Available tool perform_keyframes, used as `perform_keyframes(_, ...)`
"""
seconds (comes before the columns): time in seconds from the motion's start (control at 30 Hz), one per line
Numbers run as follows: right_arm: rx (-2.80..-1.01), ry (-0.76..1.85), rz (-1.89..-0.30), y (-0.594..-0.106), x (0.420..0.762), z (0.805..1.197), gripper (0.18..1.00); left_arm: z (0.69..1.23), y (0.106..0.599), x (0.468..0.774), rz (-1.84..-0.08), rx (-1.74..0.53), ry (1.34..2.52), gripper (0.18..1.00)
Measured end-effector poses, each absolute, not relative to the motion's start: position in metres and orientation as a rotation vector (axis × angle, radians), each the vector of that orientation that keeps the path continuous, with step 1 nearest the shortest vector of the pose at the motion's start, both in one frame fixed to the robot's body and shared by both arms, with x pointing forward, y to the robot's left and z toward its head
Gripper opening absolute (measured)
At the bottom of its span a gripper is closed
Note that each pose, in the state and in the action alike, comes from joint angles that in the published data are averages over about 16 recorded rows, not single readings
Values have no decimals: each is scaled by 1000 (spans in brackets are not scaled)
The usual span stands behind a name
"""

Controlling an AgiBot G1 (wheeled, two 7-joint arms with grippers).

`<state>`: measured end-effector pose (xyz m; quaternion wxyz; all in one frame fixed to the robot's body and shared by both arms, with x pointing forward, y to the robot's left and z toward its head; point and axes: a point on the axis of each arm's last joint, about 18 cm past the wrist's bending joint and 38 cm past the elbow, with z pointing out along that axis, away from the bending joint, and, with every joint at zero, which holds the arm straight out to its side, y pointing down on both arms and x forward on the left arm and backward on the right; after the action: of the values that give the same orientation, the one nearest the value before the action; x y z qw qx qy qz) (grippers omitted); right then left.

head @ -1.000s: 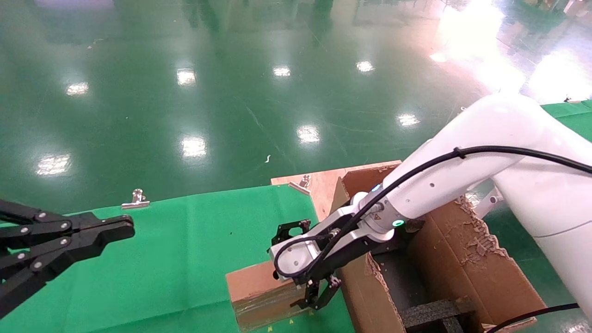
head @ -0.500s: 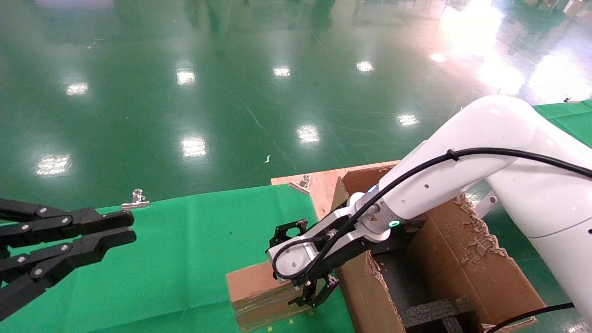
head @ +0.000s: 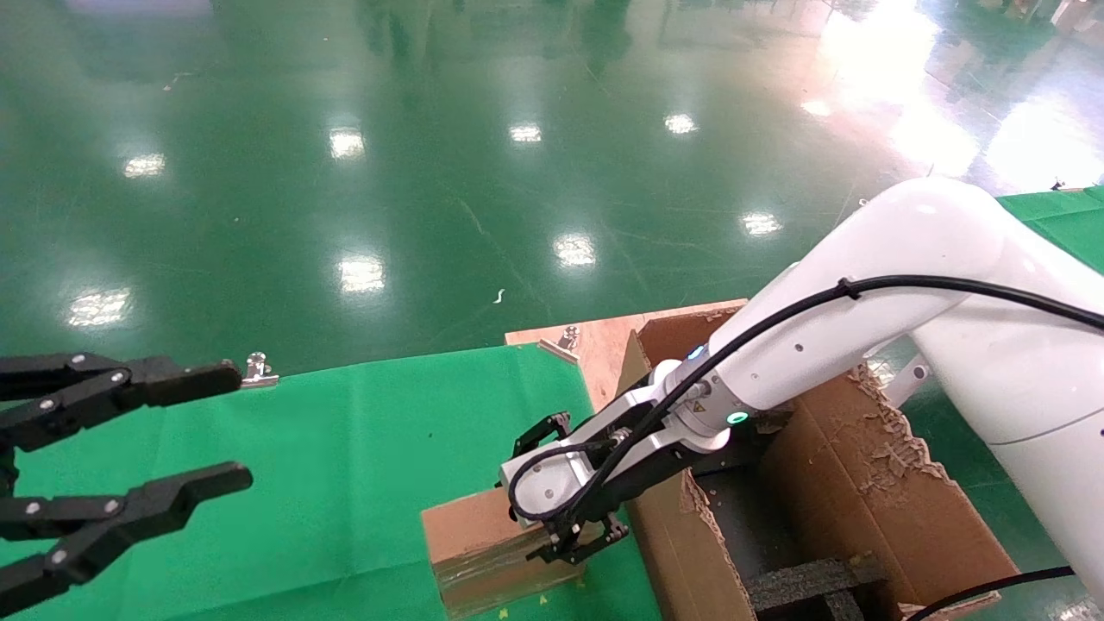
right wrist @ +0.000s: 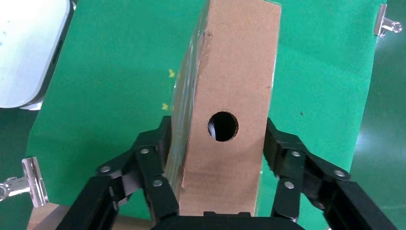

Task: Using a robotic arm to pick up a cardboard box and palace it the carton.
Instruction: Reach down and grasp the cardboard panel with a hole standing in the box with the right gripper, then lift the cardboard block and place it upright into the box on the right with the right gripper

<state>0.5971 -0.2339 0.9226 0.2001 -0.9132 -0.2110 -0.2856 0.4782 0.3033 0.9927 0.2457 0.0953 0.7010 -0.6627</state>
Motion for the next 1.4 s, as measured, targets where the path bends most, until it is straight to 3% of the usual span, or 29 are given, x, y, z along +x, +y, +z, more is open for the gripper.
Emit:
perform_keyframes(0.43,-2549,-585,-795,-234,596,923,478,993,303,478,-1808,260,1913,743)
perform_keyframes(0.63,-2533,-584,-812,-238,597,935,385,993,303,478,-1808,260,1913,849)
perform_keyframes(0.93,-2470,-596,-891,-254,597,989,335,993,303,478,-1808,260,1913,965)
perform_keyframes(1.4,-2353,-640,-1078,-281,580,1100,322,993,303,478,-1808,260,1913,1001)
